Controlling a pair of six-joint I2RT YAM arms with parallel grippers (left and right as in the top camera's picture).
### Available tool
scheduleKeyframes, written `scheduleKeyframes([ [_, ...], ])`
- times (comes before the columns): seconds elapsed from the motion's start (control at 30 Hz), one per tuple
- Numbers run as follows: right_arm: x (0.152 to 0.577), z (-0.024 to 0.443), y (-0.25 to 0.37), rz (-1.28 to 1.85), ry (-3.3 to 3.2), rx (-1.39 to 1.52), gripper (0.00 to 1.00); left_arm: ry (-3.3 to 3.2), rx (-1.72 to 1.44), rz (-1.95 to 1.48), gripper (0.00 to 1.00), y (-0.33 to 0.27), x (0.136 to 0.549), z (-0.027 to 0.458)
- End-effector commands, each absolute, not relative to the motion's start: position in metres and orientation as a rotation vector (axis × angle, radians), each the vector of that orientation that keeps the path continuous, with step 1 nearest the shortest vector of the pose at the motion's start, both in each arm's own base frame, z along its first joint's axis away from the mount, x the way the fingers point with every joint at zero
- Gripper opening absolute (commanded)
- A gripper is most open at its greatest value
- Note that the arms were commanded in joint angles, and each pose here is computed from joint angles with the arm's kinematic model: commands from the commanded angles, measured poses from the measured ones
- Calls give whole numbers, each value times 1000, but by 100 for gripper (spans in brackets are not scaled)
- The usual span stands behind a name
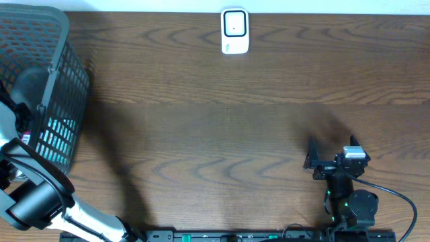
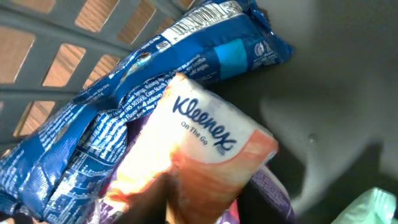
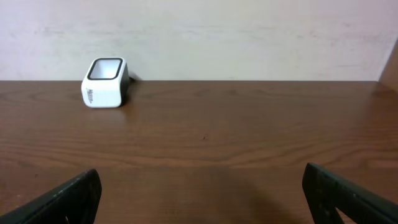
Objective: Scan the item barcode
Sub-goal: 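Grasp the orange Kleenex pack and place it on the table center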
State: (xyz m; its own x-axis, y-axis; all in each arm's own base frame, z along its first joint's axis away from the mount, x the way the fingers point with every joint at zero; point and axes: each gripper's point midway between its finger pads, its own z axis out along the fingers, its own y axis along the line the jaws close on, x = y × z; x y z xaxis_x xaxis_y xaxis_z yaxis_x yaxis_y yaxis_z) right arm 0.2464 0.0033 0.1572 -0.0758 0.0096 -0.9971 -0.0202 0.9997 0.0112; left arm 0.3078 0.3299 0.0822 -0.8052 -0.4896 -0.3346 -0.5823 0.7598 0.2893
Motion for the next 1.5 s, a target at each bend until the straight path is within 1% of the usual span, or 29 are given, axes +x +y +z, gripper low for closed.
scheduleKeyframes([
  [0.0,246,156,4,13,1646,-20,99,2751,-823,496,8,321,310,72],
  [0.1,246,156,4,13,1646,-20,99,2730,-820,504,7,321,311,83],
  [0.17,246,156,4,13,1646,-20,99,2679,-838,519,8,322,312,99],
  [0.27,246,156,4,13,1646,-20,99,2538,-882,543,7,325,317,144],
  [0.4,246,156,4,13,1646,-20,99,2246,-892,483,7,318,332,226],
  [0.53,246,156,4,13,1646,-20,99,1935,-702,221,7,276,359,328],
  [0.63,246,156,4,13,1646,-20,99,1719,-590,23,7,237,364,401],
  [0.73,246,156,4,13,1646,-20,99,1585,-544,-139,7,196,364,448],
  [0.83,246,156,4,13,1646,-20,99,1547,-484,-286,7,144,370,470],
  [0.93,246,156,4,13,1646,-20,99,1585,-335,-431,7,69,387,474],
  [1.03,246,156,4,13,1646,-20,99,1657,-207,-554,7,-5,405,461],
  [1.1,246,156,4,13,1646,-20,99,1748,-156,-586,8,-47,414,436],
  [1.17,246,156,4,13,1646,-20,99,1852,-145,-570,7,-76,422,406],
  [1.3,246,156,4,13,1646,-20,99,2062,-168,-438,7,-112,434,336],
  [1.47,246,156,4,13,1646,-20,99,2275,-122,-347,8,-159,442,253],
])
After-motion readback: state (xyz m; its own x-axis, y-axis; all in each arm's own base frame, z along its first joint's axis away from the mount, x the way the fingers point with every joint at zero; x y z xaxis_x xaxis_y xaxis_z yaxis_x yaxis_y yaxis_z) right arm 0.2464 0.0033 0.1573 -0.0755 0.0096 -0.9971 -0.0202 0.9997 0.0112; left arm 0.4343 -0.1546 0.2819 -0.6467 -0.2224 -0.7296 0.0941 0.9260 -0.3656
